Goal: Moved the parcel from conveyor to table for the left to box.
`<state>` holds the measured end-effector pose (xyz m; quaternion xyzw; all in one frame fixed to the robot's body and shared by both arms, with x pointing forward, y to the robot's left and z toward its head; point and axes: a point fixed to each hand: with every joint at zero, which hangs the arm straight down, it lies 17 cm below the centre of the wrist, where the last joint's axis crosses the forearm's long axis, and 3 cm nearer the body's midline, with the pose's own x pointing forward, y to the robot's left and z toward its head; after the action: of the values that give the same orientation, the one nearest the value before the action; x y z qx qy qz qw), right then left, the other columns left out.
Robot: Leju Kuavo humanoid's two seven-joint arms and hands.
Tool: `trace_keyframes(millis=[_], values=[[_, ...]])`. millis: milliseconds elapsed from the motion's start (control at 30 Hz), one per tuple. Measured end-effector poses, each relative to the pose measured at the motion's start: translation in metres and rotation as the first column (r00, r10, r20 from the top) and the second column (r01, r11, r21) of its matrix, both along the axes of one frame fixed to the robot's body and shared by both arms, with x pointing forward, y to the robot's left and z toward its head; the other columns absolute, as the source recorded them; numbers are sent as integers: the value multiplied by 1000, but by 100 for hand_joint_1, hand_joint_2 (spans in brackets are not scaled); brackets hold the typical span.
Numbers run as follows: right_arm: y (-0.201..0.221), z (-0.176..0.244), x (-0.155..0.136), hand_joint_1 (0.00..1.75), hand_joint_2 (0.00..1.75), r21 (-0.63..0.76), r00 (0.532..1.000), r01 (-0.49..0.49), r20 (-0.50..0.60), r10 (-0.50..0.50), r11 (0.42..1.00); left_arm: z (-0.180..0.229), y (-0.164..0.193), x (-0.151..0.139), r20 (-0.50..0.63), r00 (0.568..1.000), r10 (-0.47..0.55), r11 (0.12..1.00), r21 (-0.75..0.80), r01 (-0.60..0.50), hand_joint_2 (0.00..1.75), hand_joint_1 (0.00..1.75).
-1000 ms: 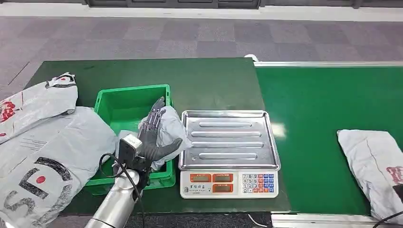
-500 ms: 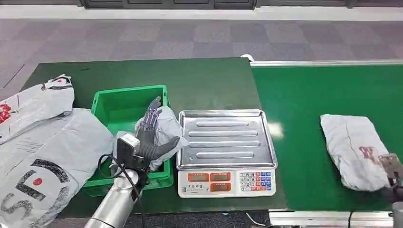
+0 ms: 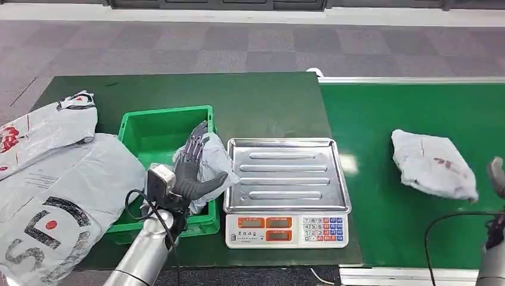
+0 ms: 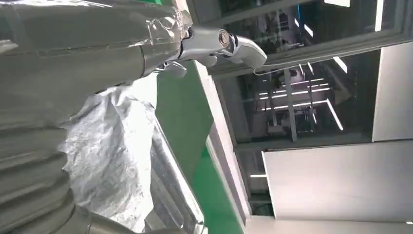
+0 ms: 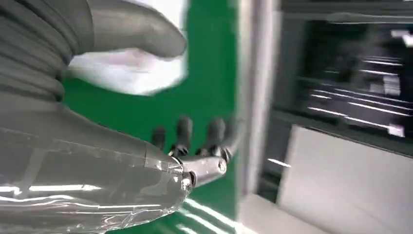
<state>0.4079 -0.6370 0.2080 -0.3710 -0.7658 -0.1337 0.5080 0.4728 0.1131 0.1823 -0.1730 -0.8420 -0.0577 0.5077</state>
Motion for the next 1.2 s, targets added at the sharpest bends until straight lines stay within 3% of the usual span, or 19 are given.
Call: trace_keyframes(millis=[167,200,233,300,333,367,533,567,600,667,700,733,800,900,967,1000,1200], values=[[3,45,-15,0,175,-4,986,19,167,-18,1000,0,-3,1,-6,1000,-13,1000,-12,13,175,0],[1,52,-18,28,175,-6,982,35,186,-34,999,0,-3,1,-9,1000,-13,1000,-16,13,175,0],[-1,57,-20,175,175,-9,980,59,192,-56,998,0,-3,1,-10,1000,-13,1000,-18,13,175,0],[-2,62,-18,175,175,-44,982,98,169,-90,994,0,-3,1,-10,1000,-13,1000,-22,13,175,0],[-2,66,-16,14,175,-89,982,128,152,-114,988,0,-3,1,-11,1000,-13,1000,-24,13,175,0],[1,71,-14,0,175,-136,981,151,146,-131,979,0,-3,1,-11,1000,-13,1000,-27,13,175,0],[12,86,-11,0,175,-201,964,217,197,-177,955,2,-6,0,-11,1000,-22,999,-38,21,175,0],[14,82,0,0,175,-206,972,206,151,-177,957,2,-6,0,-11,1000,-18,999,-37,18,175,0],[15,62,27,0,175,-209,985,166,-2,-170,964,2,-5,1,-12,1000,-11,999,-35,10,175,0],[21,29,68,0,175,-198,958,81,-254,-131,977,3,-5,2,-9,1000,-12,999,-32,11,175,0],[27,-15,86,0,175,-181,871,10,-481,-98,983,3,-6,2,-8,1000,-16,999,-28,15,175,0],[36,-45,97,0,175,-171,790,-52,-610,-64,984,3,-7,2,-7,1000,-19,1000,-23,19,175,0],[58,-90,108,0,175,-147,675,-176,-738,11,973,3,-8,3,-8,1000,-25,1000,-17,25,175,0],[88,-140,107,0,175,-108,530,-297,-845,70,949,0,-9,4,-13,1000,-27,1000,-11,27,175,0],[106,-185,93,0,175,-89,383,-362,-922,61,928,-2,-8,4,-18,1000,-18,1000,-6,18,175,0],[112,-201,85,0,175,-82,332,-381,-942,53,921,-3,-8,5,-20,1000,-16,1000,-5,16,175,0],[124,-246,59,0,175,-67,155,-432,-988,1,900,-8,-5,6,-29,1000,1,1000,7,-1,175,0]])
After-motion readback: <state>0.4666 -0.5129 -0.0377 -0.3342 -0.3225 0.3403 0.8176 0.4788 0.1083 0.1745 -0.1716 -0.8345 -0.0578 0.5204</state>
